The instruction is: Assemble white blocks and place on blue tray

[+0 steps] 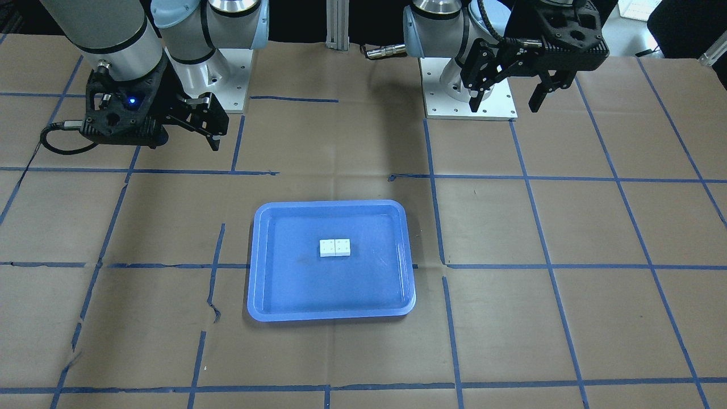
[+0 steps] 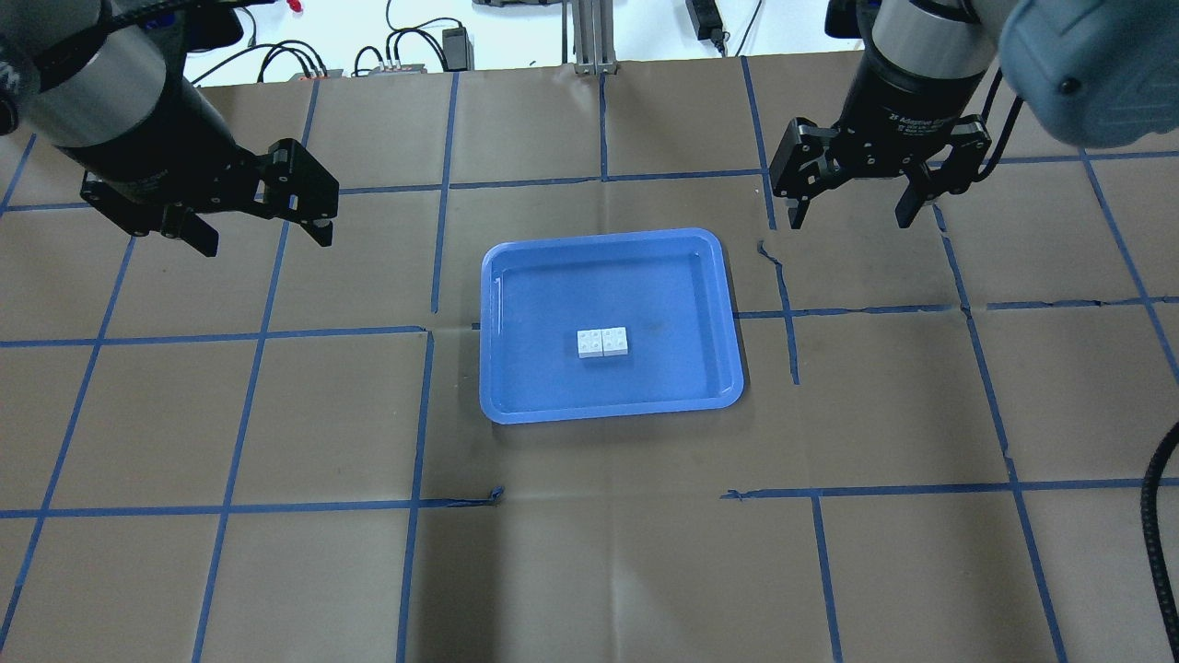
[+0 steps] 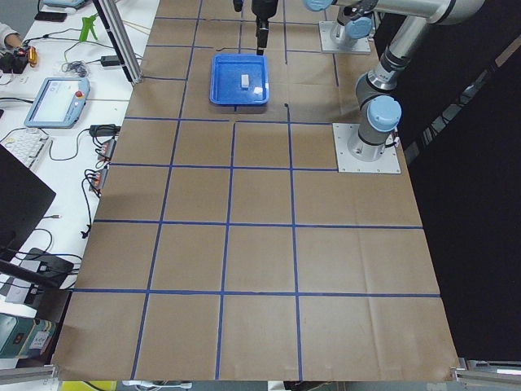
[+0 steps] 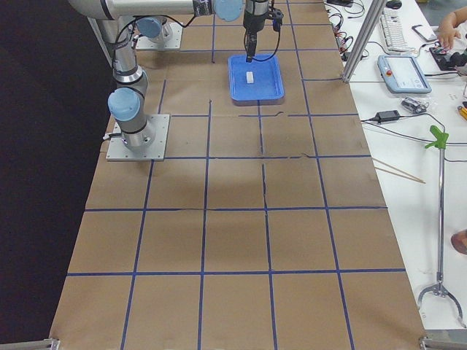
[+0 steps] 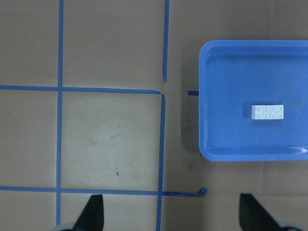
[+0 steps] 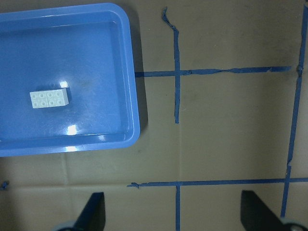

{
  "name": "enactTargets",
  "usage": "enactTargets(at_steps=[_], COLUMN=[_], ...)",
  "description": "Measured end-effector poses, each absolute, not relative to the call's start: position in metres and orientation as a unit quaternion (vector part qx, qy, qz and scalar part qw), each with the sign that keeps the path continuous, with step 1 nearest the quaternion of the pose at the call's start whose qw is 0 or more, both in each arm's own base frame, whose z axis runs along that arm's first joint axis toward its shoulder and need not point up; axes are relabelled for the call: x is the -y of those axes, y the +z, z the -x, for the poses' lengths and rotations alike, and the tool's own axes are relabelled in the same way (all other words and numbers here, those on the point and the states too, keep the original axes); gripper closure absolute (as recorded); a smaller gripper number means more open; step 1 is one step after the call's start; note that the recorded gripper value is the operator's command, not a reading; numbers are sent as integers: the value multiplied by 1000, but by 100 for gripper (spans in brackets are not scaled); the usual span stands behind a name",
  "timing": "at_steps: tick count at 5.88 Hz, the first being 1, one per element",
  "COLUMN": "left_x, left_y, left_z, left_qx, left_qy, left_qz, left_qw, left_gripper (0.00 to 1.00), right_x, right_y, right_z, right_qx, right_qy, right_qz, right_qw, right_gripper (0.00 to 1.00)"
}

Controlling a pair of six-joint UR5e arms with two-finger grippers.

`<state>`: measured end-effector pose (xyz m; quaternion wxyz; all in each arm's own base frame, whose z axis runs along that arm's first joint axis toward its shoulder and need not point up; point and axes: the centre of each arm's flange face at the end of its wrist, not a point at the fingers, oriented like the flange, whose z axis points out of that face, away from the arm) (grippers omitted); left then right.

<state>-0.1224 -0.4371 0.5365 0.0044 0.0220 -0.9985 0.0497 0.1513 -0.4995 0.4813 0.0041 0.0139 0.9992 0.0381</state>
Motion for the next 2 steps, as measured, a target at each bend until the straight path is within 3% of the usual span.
enactTargets(at_steps=[2], left_x=[437], left_y=[537], left_z=[122], left_qx=[998], left_qy=[51], left_qz=[-22], left_qw=[4], left_gripper=[1], right_x=[499], right_y=[482], right_z=[-150], right_qx=[-999], right_qy=[37], right_qz=[-13], right_qw=[0], right_gripper=[0])
